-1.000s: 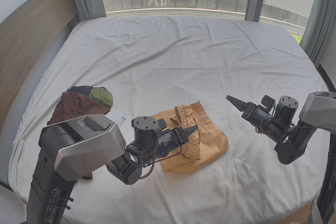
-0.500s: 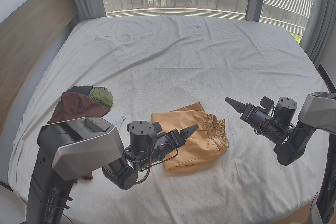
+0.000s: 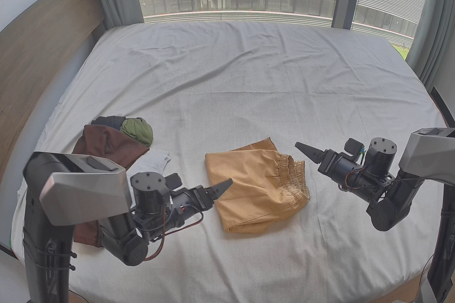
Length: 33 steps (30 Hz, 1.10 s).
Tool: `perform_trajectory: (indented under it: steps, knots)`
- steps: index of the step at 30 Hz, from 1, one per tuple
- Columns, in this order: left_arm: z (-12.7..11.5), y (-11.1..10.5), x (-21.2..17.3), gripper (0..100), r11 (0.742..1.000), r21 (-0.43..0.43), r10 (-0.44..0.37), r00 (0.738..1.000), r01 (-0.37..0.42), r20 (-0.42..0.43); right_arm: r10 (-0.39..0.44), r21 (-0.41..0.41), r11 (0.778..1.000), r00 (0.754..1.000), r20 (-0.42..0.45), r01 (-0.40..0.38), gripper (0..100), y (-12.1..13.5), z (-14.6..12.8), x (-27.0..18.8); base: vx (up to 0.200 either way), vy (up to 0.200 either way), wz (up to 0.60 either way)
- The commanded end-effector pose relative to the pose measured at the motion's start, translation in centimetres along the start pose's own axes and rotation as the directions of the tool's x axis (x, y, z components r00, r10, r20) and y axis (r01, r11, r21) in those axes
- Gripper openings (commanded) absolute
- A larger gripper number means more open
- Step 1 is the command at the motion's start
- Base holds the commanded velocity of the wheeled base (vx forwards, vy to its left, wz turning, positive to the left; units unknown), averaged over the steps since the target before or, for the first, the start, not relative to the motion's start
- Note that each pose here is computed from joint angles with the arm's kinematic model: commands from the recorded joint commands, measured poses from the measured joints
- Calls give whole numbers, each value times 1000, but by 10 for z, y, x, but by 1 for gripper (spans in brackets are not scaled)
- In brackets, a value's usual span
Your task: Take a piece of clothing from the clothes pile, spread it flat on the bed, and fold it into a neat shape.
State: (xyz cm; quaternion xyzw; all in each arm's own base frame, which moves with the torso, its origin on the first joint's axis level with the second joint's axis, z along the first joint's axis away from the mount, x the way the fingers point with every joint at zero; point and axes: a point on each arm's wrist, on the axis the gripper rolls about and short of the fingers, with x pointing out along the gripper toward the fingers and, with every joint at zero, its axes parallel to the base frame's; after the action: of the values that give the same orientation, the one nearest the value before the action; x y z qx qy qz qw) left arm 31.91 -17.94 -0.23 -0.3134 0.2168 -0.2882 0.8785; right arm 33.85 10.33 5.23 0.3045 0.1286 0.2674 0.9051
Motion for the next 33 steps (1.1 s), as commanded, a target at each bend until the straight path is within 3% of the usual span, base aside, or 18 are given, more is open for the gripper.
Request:
perform_trajectory:
  steps: [1,4,11,16,23,33]
  knots:
    - [41,-5,-44,100,998,51,29,995,-34,100,3,5,1000,999,-42,-3,100,5,-11,-2,0,0,0]
    - [49,-1,-68,100,995,60,75,990,-82,116,-9,11,1000,998,-58,9,100,1,-16,-1,0,0,0]
    - [36,11,-83,100,988,98,116,993,-119,35,-58,17,998,991,-122,61,100,-11,-31,-3,0,0,0]
    - [34,20,-90,100,968,196,154,988,-155,22,-105,-35,994,979,-172,100,100,-29,-48,-3,0,0,0]
    - [26,22,-94,100,961,231,159,987,-150,-20,-164,-28,986,956,-244,162,100,-41,-59,-8,0,0,0]
    - [24,22,-92,100,962,231,156,987,-146,-27,-208,-29,978,939,-275,208,100,-60,-70,-8,0,0,0]
